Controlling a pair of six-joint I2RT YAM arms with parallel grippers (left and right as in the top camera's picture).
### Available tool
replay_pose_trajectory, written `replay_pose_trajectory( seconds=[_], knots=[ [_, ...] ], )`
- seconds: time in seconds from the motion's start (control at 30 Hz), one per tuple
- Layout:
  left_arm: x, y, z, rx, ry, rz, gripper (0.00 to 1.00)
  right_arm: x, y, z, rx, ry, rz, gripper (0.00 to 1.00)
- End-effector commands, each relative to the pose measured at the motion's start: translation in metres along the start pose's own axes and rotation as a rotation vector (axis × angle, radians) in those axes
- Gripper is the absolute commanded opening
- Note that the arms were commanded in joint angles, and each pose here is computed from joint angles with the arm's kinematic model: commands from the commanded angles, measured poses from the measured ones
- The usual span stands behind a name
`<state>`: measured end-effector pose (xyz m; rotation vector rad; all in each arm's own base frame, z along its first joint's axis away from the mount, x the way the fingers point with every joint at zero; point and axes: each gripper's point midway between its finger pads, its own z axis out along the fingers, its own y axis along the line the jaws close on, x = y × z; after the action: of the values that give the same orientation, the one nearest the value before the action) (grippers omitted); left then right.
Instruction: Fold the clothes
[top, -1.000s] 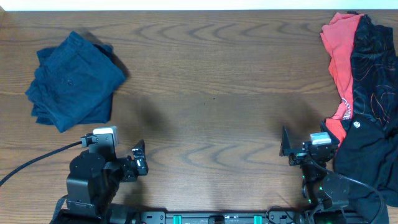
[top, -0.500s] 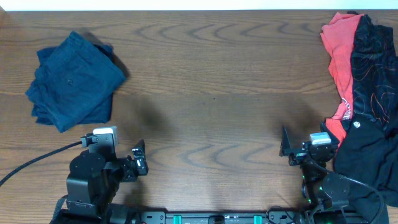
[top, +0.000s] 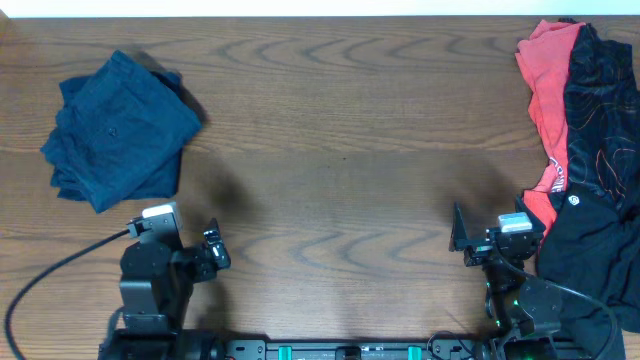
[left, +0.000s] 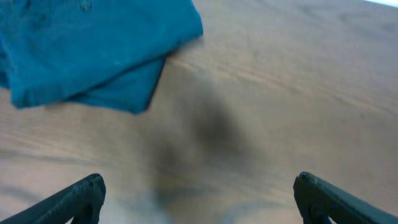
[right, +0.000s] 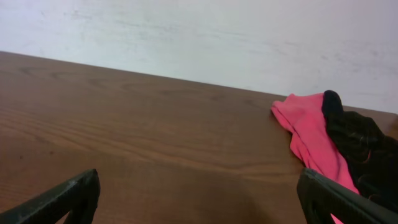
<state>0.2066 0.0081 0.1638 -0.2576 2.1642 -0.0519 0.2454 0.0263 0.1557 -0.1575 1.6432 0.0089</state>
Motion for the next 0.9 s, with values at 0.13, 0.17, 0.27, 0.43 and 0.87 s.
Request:
replay_pose_trajectory(
  seconds=[0.13, 0.17, 0.27, 0.43, 0.87],
  knots=[
    [0.013, 0.006, 0.036, 0.021, -0.229, -0.003, 0.98, 0.001, -0.001, 0.000, 0.000, 0.001, -0.013, 0.99],
    [0.012, 0.005, 0.040, 0.029, -0.268, -0.006, 0.98, 0.001, -0.001, 0.000, 0.000, 0.001, -0.013, 0.99],
    [0.006, 0.001, 0.049, 0.066, -0.389, -0.015, 0.98, 0.001, 0.000, 0.000, 0.000, 0.001, -0.014, 0.99],
    [-0.002, 0.001, 0.044, 0.074, -0.459, -0.016, 0.98, 0.001, -0.001, 0.000, 0.000, 0.001, -0.014, 0.99],
    [0.001, 0.000, 0.046, 0.079, -0.448, -0.014, 0.98, 0.001, -0.001, 0.000, 0.000, 0.002, -0.013, 0.99]
  ],
)
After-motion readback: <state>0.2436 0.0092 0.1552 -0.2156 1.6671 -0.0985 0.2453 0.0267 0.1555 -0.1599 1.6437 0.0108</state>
